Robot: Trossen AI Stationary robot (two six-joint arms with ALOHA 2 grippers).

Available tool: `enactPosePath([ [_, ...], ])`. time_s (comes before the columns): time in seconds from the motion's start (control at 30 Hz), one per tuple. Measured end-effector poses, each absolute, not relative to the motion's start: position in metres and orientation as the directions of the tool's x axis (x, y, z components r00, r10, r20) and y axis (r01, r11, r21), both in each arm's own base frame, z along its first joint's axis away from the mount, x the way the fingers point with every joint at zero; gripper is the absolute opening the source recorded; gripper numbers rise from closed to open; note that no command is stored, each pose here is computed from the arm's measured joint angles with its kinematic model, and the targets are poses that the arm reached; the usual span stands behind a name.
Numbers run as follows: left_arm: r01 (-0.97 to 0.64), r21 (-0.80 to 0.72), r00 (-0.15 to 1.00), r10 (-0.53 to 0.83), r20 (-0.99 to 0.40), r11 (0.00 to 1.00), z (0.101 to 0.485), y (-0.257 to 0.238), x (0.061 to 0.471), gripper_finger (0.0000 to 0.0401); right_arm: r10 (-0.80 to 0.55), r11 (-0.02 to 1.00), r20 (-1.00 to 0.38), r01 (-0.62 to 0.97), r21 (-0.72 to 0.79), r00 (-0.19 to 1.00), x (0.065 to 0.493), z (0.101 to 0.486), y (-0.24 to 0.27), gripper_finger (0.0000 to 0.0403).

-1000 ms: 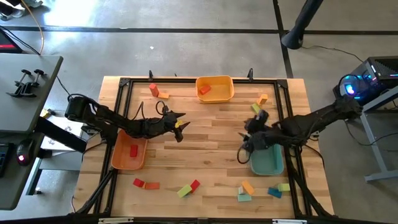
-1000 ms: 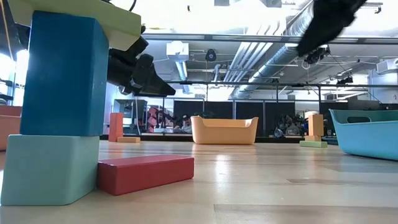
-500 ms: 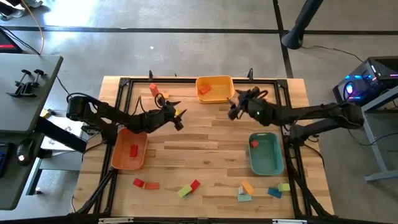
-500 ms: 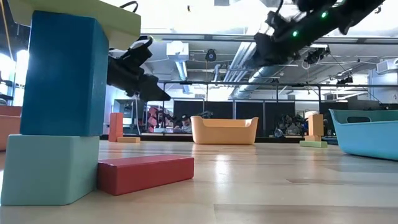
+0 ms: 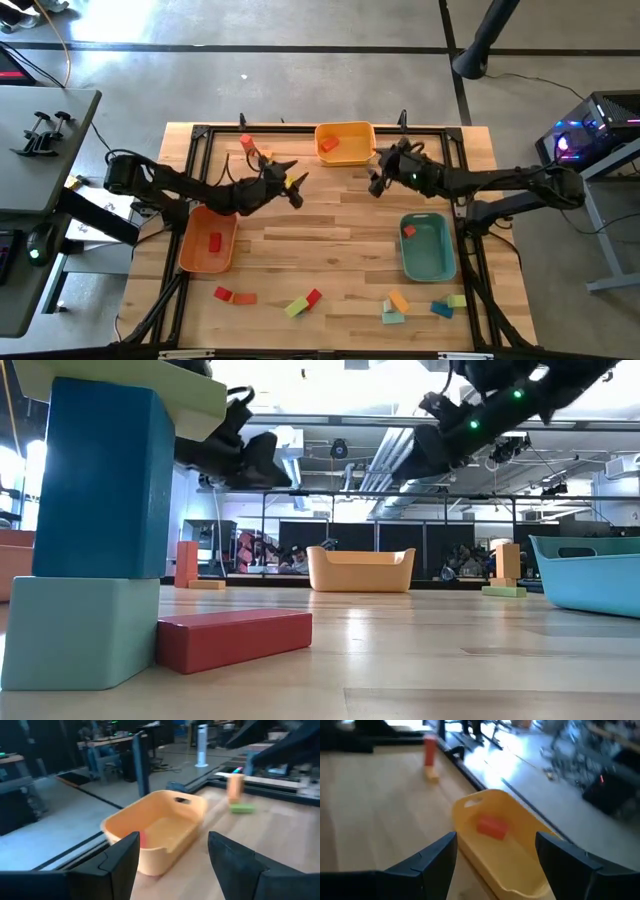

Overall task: Sort blocks by size
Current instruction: Put the yellow large block into the yellow bin

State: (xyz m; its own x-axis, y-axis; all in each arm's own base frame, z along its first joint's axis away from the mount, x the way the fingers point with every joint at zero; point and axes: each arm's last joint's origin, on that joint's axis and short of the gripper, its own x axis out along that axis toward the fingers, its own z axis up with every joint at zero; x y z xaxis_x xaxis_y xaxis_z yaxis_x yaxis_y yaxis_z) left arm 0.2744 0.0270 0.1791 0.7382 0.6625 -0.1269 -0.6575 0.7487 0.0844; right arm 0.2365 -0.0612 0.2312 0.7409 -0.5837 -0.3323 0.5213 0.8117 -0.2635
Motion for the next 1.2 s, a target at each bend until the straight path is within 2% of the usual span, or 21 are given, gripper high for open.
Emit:
enactPosePath([
  [0.1, -0.667, 0.133, 0.725, 0.68, -0.113, 0.733, 0.176, 0.007, 0.276, 0.0211, -0.537, 0.835, -0.232, 0.474, -0.279, 0.811, 0.232, 0.214, -0.045, 0.0265],
  [0.17, -0.696, 0.061, 0.711, 0.699, -0.075, 0.715, 0.18, -0.009, 0.274, 0.0206, -0.499, 0.861, -0.174, 0.463, -0.208, 0.849, 0.227, 0.208, -0.032, 0.0265],
  [0.33, -0.603, -0.095, 0.795, 0.607, 0.019, 0.792, 0.2, -0.05, 0.267, 0.0198, -0.371, 0.928, -0.166, 0.358, -0.104, 0.914, 0.209, 0.214, 0.006, 0.0265],
  [0.5, -0.504, -0.161, 0.855, 0.516, 0.044, 0.848, 0.204, -0.079, 0.259, 0.0197, -0.255, 0.967, -0.141, 0.249, -0.06, 0.957, 0.194, 0.223, 0.043, 0.0265],
  [0.63, -0.457, -0.175, 0.882, 0.47, 0.037, 0.872, 0.203, -0.092, 0.254, 0.0197, -0.205, 0.975, -0.126, 0.191, -0.114, 0.971, 0.181, 0.225, 0.071, 0.0265],
  [0.73, -0.448, -0.145, 0.891, 0.454, 0.014, 0.882, 0.2, -0.097, 0.253, 0.0197, -0.241, 0.963, -0.115, 0.224, -0.148, 0.964, 0.173, 0.225, 0.086, 0.0265],
  [0.97, -0.437, -0.052, 0.899, 0.436, -0.032, 0.898, 0.193, -0.099, 0.252, 0.0197, -0.469, 0.869, -0.063, 0.448, -0.21, 0.881, 0.161, 0.232, 0.097, 0.0265],
  [1.2, -0.402, -0.041, 0.916, 0.402, -0.008, 0.915, 0.196, -0.102, 0.252, 0.0197, -0.515, 0.837, -0.026, 0.496, -0.229, 0.857, 0.168, 0.272, 0.098, 0.0265],
])
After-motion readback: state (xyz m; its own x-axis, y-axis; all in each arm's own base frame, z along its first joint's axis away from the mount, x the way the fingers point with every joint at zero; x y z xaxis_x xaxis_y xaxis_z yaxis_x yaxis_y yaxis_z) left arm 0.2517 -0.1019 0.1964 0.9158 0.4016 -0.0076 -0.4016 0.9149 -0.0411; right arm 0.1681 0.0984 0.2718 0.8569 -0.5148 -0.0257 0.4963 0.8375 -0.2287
